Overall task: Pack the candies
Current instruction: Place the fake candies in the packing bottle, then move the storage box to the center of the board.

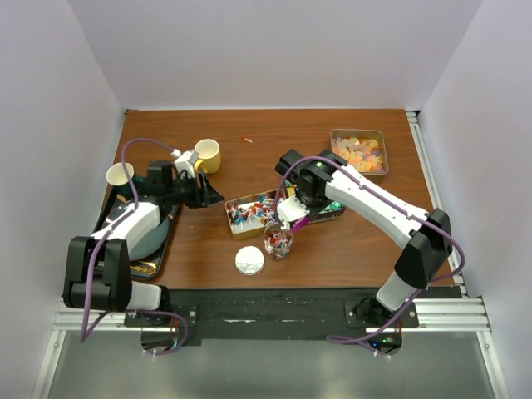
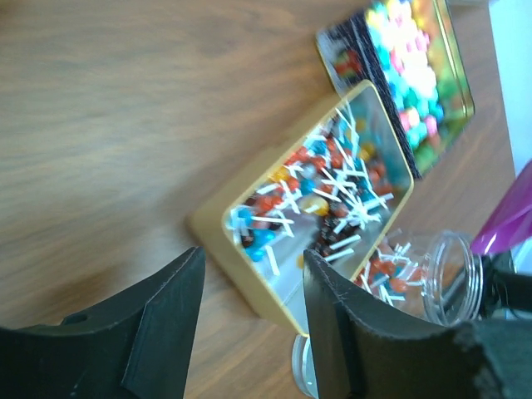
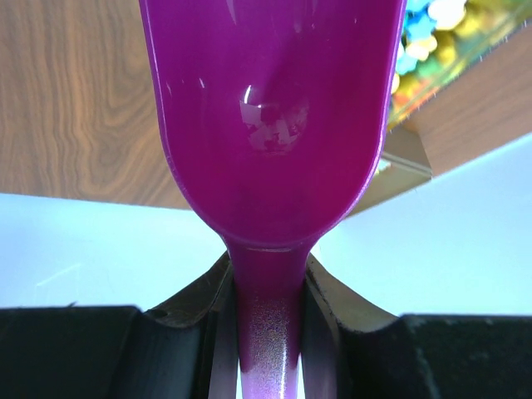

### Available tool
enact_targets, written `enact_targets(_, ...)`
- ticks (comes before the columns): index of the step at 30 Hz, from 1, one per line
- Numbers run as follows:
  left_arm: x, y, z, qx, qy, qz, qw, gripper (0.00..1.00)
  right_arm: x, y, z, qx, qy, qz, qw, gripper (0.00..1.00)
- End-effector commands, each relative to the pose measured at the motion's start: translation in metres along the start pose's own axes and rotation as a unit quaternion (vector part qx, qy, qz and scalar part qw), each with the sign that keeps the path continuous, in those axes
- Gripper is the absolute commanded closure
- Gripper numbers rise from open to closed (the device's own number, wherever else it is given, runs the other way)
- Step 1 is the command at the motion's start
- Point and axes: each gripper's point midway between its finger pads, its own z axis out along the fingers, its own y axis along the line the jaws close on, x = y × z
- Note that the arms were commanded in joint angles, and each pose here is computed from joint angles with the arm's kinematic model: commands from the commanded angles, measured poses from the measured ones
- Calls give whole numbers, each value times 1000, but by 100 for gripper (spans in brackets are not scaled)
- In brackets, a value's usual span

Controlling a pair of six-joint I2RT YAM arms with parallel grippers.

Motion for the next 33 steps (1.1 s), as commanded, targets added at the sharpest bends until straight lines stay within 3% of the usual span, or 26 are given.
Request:
enact_targets(1, -3, -3, 11, -31, 25, 5, 999, 44, 29, 12, -29, 12, 52, 6, 999, 100)
enact_targets(8, 20, 11, 23, -72, 76, -32, 994, 45, 15, 12, -34, 28, -4, 138, 990, 100)
enact_targets(17, 52, 13, 35, -91, 140, 18, 986, 48, 24, -5, -10, 61, -53, 289, 954, 100)
enact_targets(20, 58, 27, 27, -124, 161, 44, 978, 54, 32, -20, -3, 70, -74, 325, 940, 100)
enact_targets(22, 52, 40, 21, -152, 161, 74, 972, 58, 40, -31, 2, 84, -88, 348, 930, 100)
enact_targets(28, 15, 83, -4, -218, 135, 78, 963, 61, 34, -54, 12, 82, -130, 385, 910, 100)
enact_targets(33, -12, 117, -24, -262, 113, 77, 955, 62, 31, -67, 30, 69, -141, 389, 908, 100)
